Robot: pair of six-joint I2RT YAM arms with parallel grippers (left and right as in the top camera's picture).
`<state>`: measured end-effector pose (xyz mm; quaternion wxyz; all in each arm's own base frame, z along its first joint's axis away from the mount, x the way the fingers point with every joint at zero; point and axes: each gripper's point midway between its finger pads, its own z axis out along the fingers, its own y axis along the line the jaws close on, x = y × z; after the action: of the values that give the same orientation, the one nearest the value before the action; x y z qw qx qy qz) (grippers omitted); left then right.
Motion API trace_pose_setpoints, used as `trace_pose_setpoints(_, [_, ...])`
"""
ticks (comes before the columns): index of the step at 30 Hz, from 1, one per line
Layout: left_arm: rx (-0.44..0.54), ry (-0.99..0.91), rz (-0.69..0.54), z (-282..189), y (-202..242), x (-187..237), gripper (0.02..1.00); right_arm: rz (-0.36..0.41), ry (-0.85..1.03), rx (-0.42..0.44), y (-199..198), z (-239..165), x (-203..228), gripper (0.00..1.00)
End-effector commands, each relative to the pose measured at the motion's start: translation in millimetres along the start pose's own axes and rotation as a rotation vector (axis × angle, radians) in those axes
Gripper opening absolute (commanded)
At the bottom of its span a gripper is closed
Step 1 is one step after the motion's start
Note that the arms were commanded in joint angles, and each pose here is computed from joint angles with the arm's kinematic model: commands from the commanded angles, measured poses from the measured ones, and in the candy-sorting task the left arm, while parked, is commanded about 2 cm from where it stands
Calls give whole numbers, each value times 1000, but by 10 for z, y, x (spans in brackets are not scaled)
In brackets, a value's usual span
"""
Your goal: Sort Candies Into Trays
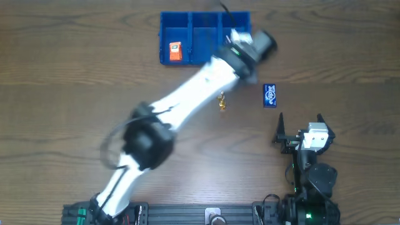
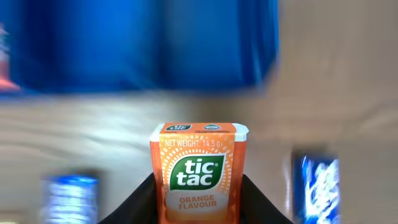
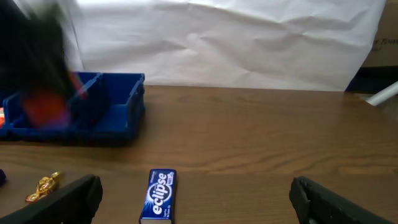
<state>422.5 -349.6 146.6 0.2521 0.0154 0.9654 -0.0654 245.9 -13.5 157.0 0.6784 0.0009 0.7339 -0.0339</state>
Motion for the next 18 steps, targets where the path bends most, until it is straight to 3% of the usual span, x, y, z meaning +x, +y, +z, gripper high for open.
trace_pose_setpoints(1, [-62,-172,-71,-770,997,-905,220,-14,3,-4,5,-3,12,1000])
trace_pose_setpoints(2, [-71,-143,-82,-717,1275,-974,218,-14,3,-4,5,-3,12,1000])
trace_pose_setpoints(7, [-75,-51,-81,-390,1663,-935,215,-14,3,-4,5,-3,12,1000])
trace_pose_setpoints(18, [-89,104,-15,450,1676,-594,222,-14,3,-4,5,-3,12,1000])
